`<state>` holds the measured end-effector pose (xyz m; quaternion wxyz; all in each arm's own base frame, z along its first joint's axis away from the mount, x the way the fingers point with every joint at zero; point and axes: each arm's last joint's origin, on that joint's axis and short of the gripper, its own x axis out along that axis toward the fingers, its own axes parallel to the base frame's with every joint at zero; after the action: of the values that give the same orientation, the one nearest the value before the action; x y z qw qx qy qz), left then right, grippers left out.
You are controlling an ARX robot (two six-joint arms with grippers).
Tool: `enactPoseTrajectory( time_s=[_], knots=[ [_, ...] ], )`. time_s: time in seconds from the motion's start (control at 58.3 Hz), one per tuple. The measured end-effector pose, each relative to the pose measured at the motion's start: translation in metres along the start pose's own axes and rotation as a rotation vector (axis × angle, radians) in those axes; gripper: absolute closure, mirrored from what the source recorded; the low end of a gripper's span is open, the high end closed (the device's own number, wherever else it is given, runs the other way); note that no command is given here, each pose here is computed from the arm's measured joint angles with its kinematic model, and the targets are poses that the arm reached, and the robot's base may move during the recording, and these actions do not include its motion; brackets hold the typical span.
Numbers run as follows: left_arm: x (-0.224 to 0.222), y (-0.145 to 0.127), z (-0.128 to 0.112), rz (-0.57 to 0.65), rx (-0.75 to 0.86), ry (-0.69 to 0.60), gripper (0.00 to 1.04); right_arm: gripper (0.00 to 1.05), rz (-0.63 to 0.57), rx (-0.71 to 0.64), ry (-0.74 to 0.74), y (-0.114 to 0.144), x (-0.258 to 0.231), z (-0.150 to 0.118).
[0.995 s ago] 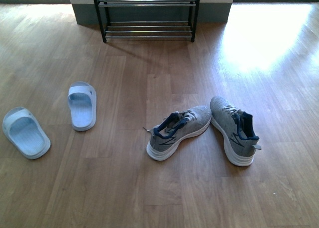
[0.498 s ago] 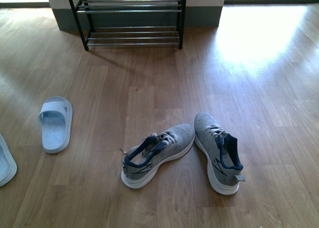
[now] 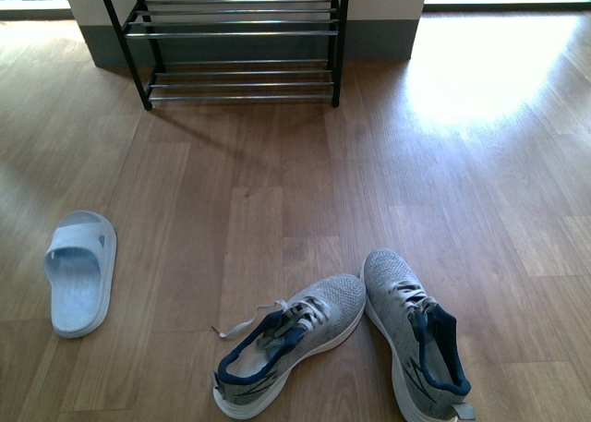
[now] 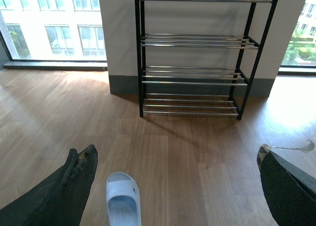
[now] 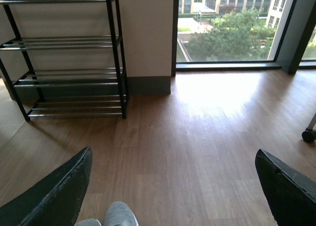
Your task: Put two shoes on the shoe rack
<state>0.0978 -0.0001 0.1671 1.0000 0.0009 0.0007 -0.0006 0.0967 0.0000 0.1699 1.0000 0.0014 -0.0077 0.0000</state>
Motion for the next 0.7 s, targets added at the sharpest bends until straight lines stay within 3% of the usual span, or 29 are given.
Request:
enactPoseTrajectory(
  time_s=[0.292, 0.378, 0.446, 0.583, 0.704],
  knots=[
    [0.000, 0.000, 0.000, 0.001, 0.000, 0.000, 0.09, 0.09, 0.000, 0.000, 0.000, 0.000, 0.000, 0.000],
    [0.003, -0.001, 0.006, 0.190, -0.050, -0.060, 0.09, 0.09, 0.000, 0.000, 0.000, 0.000, 0.000, 0.000],
    [0.008, -0.001, 0.009, 0.250, -0.079, -0.030, 0.09, 0.09, -0.001, 0.000, 0.000, 0.000, 0.000, 0.000],
    [0.043, 0.003, 0.016, 0.150, -0.115, 0.123, 0.09, 0.09, 0.000, 0.000, 0.000, 0.000, 0.000, 0.000],
    [0.110, -0.005, 0.009, -0.010, -0.057, 0.326, 0.09, 0.09, 0.000, 0.000, 0.000, 0.000, 0.000, 0.000]
  ],
)
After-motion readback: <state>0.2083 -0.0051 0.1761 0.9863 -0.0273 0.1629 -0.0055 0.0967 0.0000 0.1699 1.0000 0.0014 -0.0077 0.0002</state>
